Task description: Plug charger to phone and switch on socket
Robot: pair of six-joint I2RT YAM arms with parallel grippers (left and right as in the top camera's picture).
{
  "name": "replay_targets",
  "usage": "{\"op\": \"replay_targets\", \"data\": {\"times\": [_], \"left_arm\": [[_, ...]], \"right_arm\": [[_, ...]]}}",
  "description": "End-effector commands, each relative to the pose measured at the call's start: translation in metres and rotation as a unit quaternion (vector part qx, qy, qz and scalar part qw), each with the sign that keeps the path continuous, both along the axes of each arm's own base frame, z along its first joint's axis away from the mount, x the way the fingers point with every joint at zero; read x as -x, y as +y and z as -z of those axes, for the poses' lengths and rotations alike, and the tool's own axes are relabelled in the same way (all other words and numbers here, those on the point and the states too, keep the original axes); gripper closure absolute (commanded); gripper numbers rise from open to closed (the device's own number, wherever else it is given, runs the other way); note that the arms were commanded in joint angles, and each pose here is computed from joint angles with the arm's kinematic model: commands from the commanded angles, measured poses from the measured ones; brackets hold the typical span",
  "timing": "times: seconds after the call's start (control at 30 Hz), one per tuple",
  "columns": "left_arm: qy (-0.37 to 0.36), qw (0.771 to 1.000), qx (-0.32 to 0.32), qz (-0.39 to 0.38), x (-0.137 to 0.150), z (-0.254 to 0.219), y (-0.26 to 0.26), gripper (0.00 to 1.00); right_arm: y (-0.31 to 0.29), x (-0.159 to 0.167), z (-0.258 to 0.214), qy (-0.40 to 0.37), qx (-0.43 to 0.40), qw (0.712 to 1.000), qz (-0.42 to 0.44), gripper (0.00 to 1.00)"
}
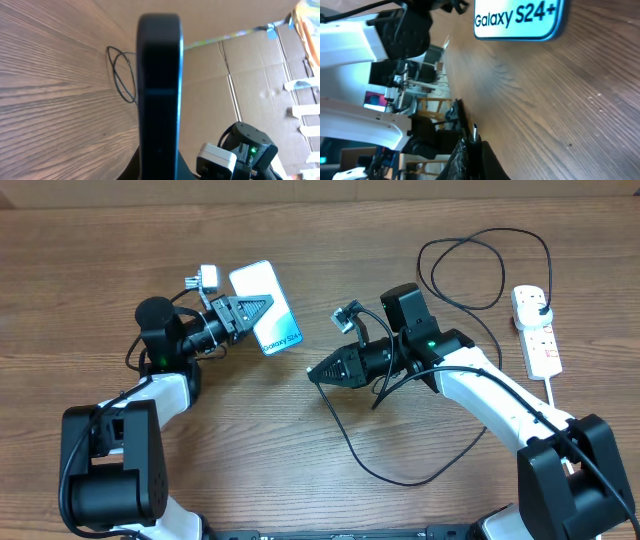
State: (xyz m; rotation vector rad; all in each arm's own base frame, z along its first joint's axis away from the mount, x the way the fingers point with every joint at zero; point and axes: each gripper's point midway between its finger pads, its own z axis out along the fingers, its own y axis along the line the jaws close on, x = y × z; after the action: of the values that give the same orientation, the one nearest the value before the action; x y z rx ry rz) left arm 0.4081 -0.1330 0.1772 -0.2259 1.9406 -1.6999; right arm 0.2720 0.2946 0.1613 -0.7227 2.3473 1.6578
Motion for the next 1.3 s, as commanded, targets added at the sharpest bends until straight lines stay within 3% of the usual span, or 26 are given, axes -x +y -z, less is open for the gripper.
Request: {"op": "replay_targets", "data": {"times": [0.0, 0.37, 0.43, 0.53, 0.7, 0.9, 1.13, 1.17, 1.23, 1.27], "left_arm": [[-0.015, 1.000, 0.019, 0.020, 0.003, -0.023, -0.011, 0.96], [-0.023, 0.998, 0.029, 0.043, 0.010, -0.032, -0.027, 0.96], [-0.027, 0.998, 0.027, 0.042, 0.010, -0.032, -0.027, 0.96], [-0.033, 0.998, 0.021, 0.040, 0.009, -0.030, -0.026, 0.96], [-0.009, 1.000, 0.000, 0.016, 0.002, -0.011, -0.023, 0.96], [-0.004, 1.000, -0.014, 0.014, 0.002, -0.002, -0.022, 0.96], [-0.004, 1.000, -0.014, 0.014, 0.002, -0.002, -0.022, 0.96], [-0.004, 1.000, -0.014, 0.014, 0.002, -0.002, -0.022, 0.96], [-0.004, 1.000, -0.013, 0.016, 0.002, -0.002, -0.022, 0.96], [-0.006, 1.000, -0.014, 0.016, 0.002, -0.002, -0.022, 0.96]], "right_arm": [[0.002, 0.007, -0.014, -0.005, -0.027, 0.999, -0.018, 0.96], [0.003, 0.002, -0.016, -0.026, -0.030, 0.999, -0.015, 0.96], [-0.002, -0.008, 0.001, -0.029, 0.018, 0.999, 0.019, 0.96], [-0.027, -0.031, 0.044, -0.029, 0.152, 0.982, 0.110, 0.96], [-0.083, -0.051, 0.086, -0.054, 0.329, 0.920, 0.207, 0.96], [-0.101, -0.056, 0.101, -0.107, 0.413, 0.879, 0.212, 0.96], [-0.091, -0.045, 0.126, -0.114, 0.452, 0.865, 0.184, 0.96], [-0.090, -0.044, 0.130, -0.113, 0.456, 0.864, 0.180, 0.94], [-0.090, -0.043, 0.132, -0.114, 0.459, 0.863, 0.179, 0.69], [-0.089, -0.043, 0.132, -0.114, 0.459, 0.863, 0.179, 0.52]]}}
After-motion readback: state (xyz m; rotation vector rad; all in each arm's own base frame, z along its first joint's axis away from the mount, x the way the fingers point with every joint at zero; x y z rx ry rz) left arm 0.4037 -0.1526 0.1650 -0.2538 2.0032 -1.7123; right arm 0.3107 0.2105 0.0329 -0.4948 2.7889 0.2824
